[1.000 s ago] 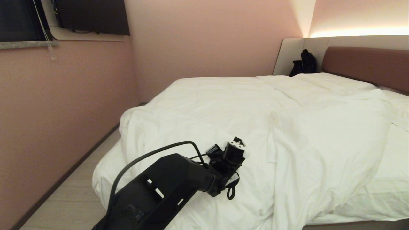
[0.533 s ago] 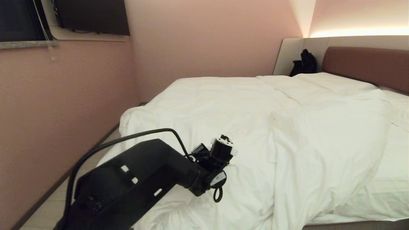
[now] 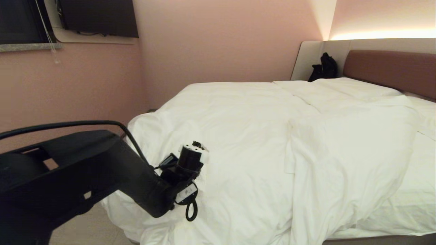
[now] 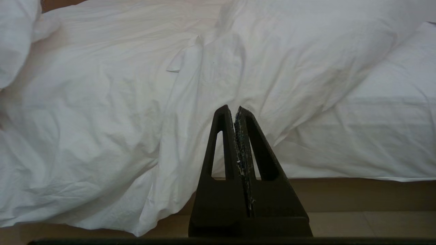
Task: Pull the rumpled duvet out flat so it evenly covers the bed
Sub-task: Flatten the corners of the folded blanket
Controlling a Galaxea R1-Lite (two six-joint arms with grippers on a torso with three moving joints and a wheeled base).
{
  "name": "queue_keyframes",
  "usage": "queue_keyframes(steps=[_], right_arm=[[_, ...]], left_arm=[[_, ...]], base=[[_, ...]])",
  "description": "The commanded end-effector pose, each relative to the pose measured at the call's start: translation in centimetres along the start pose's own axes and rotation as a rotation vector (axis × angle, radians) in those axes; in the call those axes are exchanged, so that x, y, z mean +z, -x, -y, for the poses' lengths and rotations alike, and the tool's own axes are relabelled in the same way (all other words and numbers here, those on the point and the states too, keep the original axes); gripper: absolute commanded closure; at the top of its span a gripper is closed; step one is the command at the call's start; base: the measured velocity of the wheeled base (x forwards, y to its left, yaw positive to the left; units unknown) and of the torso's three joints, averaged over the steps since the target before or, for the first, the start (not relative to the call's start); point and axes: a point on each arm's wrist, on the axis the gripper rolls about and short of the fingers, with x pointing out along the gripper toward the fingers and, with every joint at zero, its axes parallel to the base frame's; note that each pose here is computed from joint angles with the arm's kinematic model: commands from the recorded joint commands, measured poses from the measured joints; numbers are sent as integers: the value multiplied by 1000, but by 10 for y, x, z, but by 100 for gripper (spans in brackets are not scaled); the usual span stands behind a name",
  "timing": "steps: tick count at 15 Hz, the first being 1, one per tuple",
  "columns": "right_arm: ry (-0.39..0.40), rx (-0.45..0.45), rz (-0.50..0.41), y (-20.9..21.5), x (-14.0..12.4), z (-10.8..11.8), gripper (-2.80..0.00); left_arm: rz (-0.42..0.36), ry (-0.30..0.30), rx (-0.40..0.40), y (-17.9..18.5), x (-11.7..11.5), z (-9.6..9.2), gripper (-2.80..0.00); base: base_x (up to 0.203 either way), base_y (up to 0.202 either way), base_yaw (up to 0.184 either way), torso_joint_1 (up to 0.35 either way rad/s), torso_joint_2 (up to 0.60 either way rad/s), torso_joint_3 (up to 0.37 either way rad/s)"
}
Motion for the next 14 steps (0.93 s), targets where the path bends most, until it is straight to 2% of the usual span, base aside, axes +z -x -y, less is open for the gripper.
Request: queue_keyframes(steps=[1,4,5,8,10,14], right_arm=[[-1,0,0,0,0,0,0],[0,0,0,0,0,0,0],[0,0,0,0,0,0,0],[0,0,0,0,0,0,0],[0,0,0,0,0,0,0],[0,0,0,0,0,0,0]], left_arm=[[-27,6,21,9,-16,-22,0],[-57,14,37,11,-30,-36,0],[-91,4,40,11,-44,-42,0],[-125,34,80,7,-68,-54,0],[-124,64,103,5,-74,-60,0],[-109,141,161,5,-73,-86,0]], base=[[0,0,0,0,0,0],[0,0,0,0,0,0],[0,0,0,0,0,0],[0,0,0,0,0,0],[0,0,0,0,0,0],[0,0,0,0,0,0]])
